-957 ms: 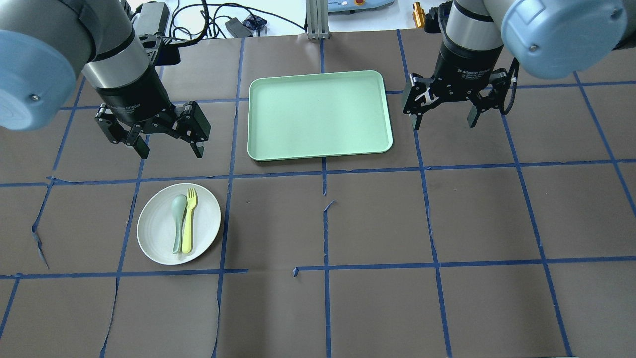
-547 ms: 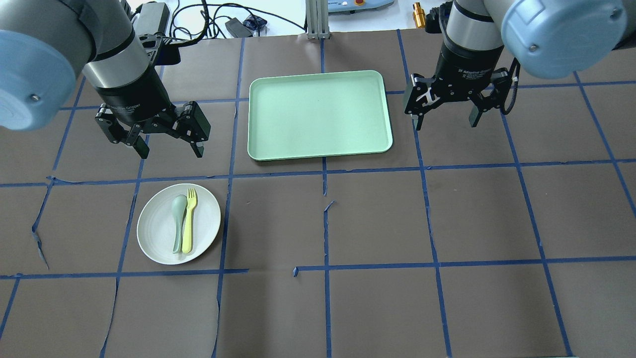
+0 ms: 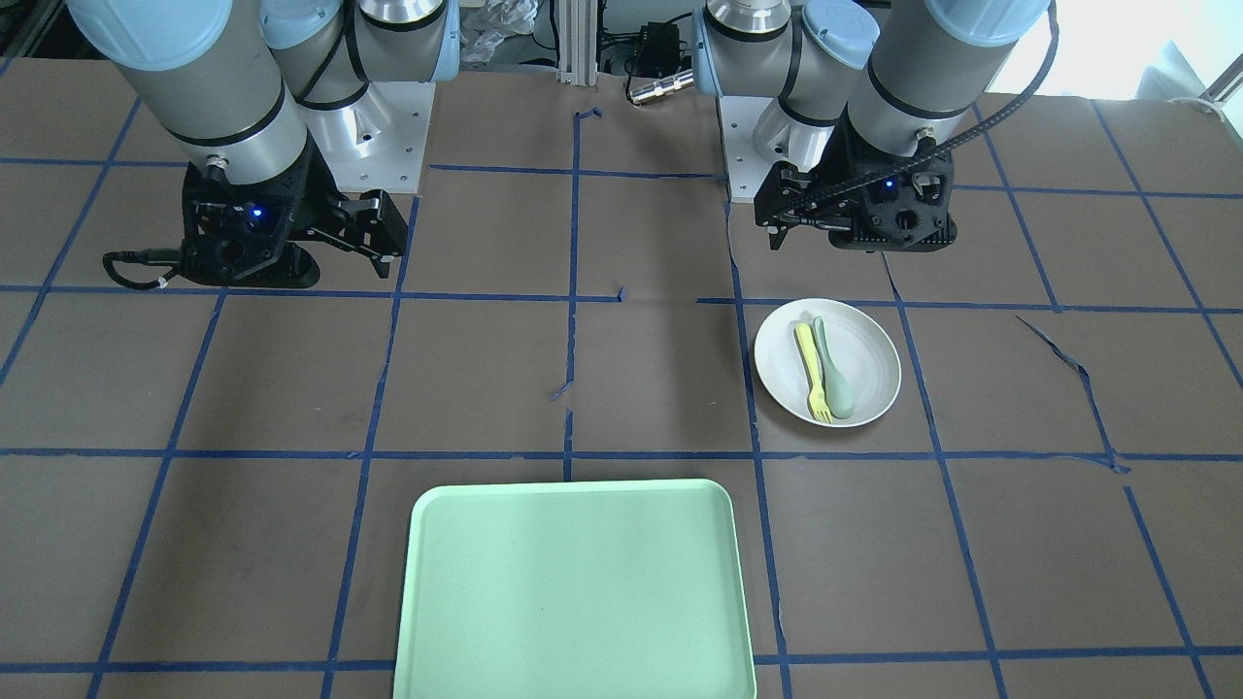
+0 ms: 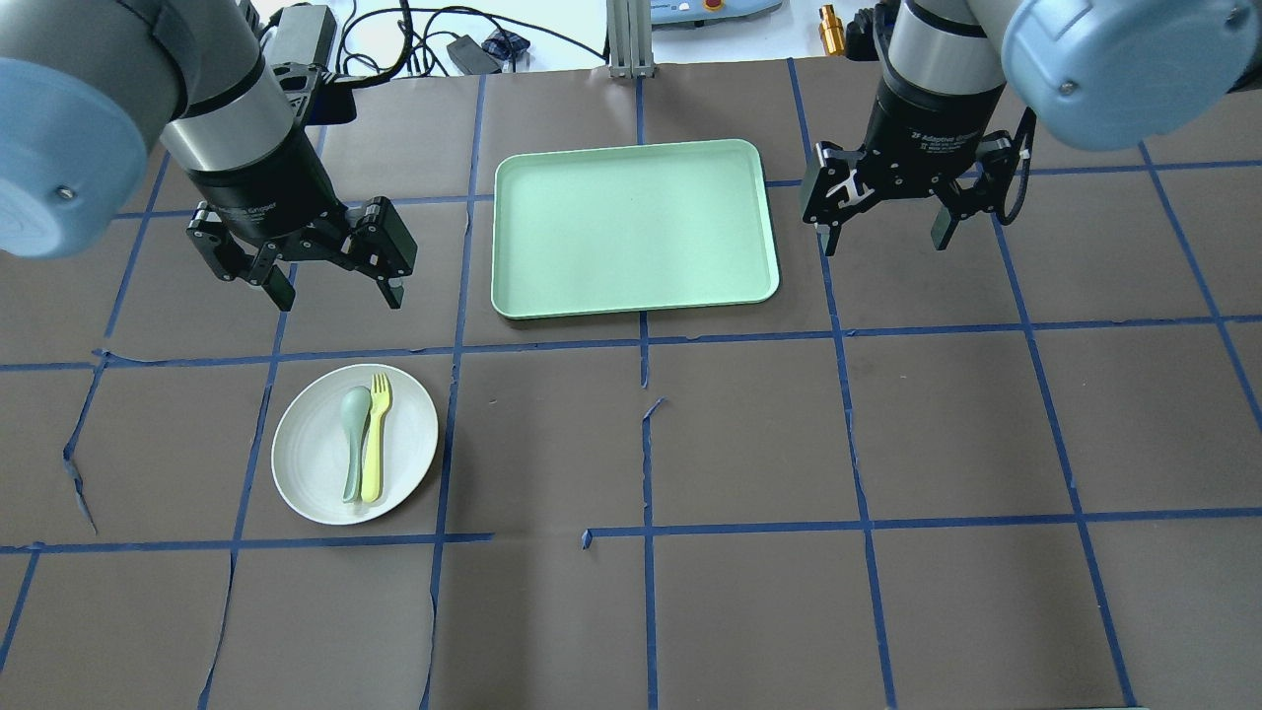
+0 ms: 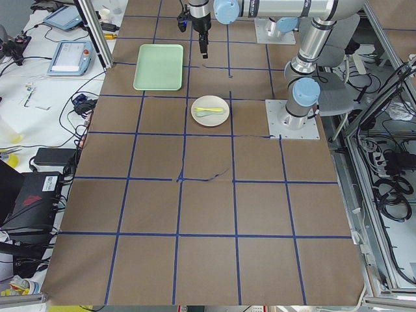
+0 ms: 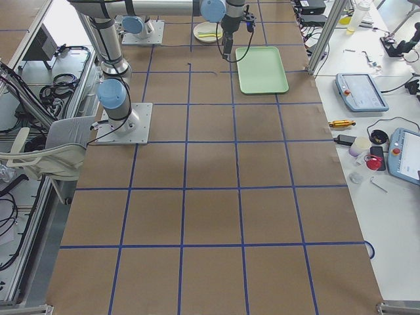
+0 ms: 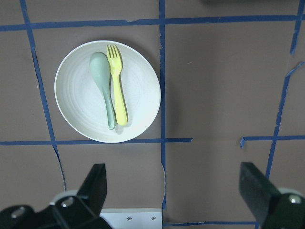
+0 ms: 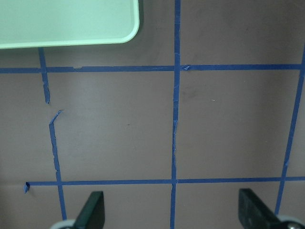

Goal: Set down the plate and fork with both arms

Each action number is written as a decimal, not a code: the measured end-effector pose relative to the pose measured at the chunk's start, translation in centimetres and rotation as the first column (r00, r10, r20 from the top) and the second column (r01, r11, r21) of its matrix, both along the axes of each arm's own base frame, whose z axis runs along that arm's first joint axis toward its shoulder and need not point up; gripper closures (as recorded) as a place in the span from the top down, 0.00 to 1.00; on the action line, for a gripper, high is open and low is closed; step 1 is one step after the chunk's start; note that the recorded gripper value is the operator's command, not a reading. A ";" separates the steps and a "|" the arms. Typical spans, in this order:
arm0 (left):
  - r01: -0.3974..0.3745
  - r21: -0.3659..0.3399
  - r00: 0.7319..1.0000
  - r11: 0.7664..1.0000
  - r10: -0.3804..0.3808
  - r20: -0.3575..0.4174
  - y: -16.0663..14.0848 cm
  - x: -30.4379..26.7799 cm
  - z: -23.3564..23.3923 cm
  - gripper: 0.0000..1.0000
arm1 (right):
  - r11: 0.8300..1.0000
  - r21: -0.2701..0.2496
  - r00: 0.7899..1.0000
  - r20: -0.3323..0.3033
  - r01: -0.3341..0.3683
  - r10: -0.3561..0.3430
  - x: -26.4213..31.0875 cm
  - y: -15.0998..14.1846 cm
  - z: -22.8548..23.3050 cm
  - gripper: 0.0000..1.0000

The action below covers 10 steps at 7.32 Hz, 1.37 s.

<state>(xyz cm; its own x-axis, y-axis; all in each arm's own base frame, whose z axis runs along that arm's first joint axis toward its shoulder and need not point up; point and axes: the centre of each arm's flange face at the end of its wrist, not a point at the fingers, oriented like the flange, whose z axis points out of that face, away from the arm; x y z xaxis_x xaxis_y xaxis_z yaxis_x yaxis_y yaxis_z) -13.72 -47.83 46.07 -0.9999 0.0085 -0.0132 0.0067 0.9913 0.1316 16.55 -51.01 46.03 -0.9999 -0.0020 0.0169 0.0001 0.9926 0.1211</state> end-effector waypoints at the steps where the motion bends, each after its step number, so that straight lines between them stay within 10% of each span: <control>1: -0.001 -0.002 1.000 1.000 0.001 0.000 0.0 0.0 0.0 1.00 | 1.000 -0.004 1.000 0.001 -0.004 0.004 0.2 0.2 0.2 1.00; 10: -0.001 0.016 1.000 1.000 0.001 0.004 -0.4 0.1 -0.9 1.00 | 1.000 0.007 1.000 -0.002 -0.023 0.023 1.0 0.2 -0.7 1.00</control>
<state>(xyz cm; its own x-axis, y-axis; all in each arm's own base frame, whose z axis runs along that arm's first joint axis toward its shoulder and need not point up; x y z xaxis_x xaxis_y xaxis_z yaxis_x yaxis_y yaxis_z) -13.64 -48.26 45.14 -0.9998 0.0073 -0.0173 0.0047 0.9891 0.1472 17.59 -50.81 45.35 -0.9995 -0.0254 0.0191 -0.0227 0.9915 0.1281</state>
